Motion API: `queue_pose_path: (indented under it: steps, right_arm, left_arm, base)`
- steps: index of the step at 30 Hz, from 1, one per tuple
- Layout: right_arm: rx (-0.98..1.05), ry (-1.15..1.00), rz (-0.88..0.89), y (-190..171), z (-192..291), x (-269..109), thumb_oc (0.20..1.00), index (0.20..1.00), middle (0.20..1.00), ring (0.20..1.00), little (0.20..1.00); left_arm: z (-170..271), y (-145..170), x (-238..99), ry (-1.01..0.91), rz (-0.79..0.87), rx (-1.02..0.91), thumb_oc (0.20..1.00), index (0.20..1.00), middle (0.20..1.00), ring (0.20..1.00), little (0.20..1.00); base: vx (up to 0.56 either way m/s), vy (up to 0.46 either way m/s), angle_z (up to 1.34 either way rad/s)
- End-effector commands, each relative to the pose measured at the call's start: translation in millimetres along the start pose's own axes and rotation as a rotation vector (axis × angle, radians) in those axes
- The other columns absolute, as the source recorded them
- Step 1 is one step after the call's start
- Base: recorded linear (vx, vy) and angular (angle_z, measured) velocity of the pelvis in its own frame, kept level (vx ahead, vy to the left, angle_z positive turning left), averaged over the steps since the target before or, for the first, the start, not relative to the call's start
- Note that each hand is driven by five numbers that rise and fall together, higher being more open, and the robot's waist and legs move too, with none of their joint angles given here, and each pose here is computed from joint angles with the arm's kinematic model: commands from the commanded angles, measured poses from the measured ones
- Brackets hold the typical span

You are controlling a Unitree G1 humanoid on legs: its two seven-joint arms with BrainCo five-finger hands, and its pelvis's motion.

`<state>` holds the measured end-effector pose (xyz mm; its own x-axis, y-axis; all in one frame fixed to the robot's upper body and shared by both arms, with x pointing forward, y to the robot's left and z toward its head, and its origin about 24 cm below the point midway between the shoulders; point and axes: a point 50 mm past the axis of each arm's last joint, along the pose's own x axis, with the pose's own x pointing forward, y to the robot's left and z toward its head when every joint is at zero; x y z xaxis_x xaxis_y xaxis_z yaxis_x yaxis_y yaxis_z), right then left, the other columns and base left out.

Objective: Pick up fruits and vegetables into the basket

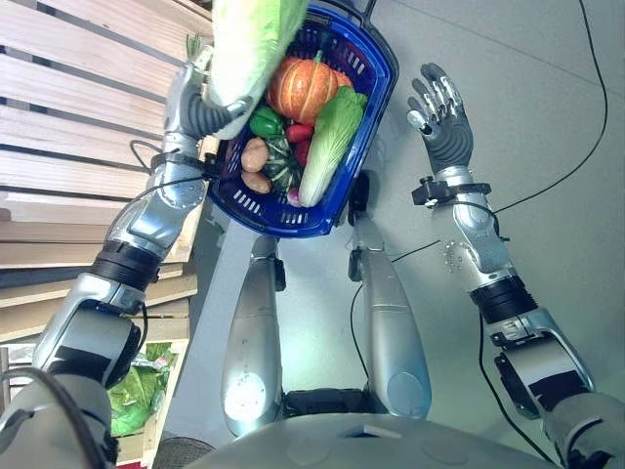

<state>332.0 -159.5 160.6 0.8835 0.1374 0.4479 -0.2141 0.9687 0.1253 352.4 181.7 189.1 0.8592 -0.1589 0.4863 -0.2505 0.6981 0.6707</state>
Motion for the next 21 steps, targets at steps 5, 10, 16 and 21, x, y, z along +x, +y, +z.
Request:
queue_pose_path:
  steps: [5, 10, 16, 21]
  right_arm:
    - [0.084, -0.064, 0.158, 21, 20, 2, 1.000, 1.000, 1.000, 1.000, 1.000]
    - [0.134, -0.043, 0.223, 31, 20, 5, 1.000, 1.000, 1.000, 1.000, 1.000]
    - [0.188, -0.024, 0.299, 43, 21, 6, 1.000, 1.000, 1.000, 1.000, 1.000]
    - [0.219, -0.013, 0.372, 52, 22, 6, 1.000, 1.000, 1.000, 1.000, 1.000]
  left_arm:
    - [42, -24, -1, -0.209, -0.165, -0.058, 0.200, 0.200, 0.200, 0.200, 0.200]
    - [55, -36, -3, -0.272, -0.258, -0.072, 0.200, 0.200, 0.200, 0.200, 0.200]
    - [65, -46, -5, -0.320, -0.322, -0.062, 0.200, 0.200, 0.200, 0.200, 0.200]
    - [69, -48, -5, -0.337, -0.343, -0.045, 0.200, 0.200, 0.200, 0.200, 0.200]
  base:
    - [0.00, 0.000, 0.00]
    - [0.00, 0.000, 0.00]
    - [0.00, 0.000, 0.00]
    - [0.00, 0.000, 0.00]
